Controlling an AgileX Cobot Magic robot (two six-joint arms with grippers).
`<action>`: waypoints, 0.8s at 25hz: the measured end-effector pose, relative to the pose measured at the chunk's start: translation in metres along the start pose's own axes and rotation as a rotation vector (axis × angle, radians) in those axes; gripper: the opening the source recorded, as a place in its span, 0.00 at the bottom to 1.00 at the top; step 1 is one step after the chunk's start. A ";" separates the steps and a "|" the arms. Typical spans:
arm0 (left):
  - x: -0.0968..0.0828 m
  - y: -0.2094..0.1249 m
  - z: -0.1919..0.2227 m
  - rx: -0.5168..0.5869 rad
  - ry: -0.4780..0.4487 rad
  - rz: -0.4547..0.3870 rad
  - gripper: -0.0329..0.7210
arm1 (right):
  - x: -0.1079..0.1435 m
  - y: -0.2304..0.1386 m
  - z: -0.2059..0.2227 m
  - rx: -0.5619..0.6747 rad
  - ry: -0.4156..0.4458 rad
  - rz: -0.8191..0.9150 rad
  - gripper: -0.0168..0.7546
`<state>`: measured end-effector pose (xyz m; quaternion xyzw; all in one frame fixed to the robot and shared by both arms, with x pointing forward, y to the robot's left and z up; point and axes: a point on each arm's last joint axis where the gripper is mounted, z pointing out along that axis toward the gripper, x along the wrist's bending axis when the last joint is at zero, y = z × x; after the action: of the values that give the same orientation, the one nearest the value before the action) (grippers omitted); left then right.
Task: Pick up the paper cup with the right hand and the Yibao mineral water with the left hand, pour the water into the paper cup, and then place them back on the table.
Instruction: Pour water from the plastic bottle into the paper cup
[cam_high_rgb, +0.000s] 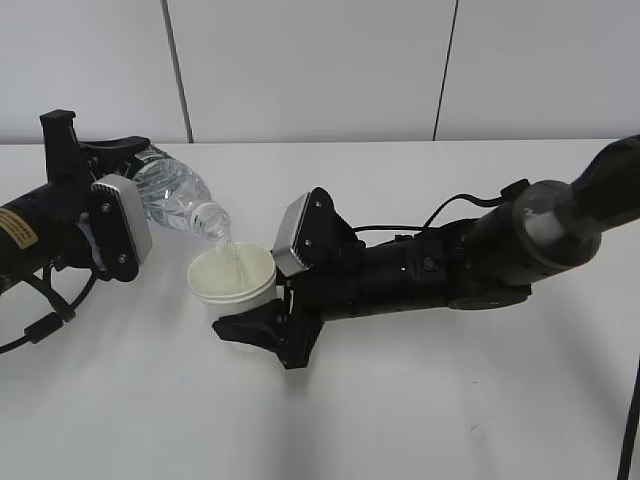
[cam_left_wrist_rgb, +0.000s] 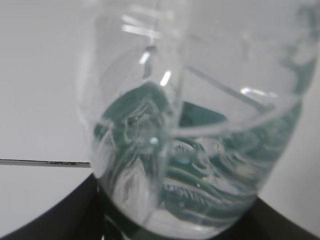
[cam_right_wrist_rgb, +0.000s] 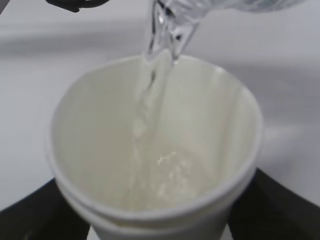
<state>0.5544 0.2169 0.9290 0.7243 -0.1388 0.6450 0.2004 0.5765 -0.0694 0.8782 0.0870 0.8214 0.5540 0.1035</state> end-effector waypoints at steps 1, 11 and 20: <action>0.000 0.000 0.000 0.000 0.000 0.000 0.55 | 0.000 0.000 0.000 0.002 0.004 -0.004 0.75; 0.000 0.000 0.000 0.000 0.000 0.000 0.55 | 0.002 -0.001 0.000 0.009 0.017 -0.017 0.75; 0.000 0.000 0.000 0.001 0.000 0.000 0.55 | 0.002 -0.001 0.000 0.010 0.018 -0.017 0.75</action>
<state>0.5544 0.2169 0.9291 0.7242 -0.1385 0.6452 0.2003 0.5749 -0.0694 0.8773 0.0754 0.8257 0.5499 0.1005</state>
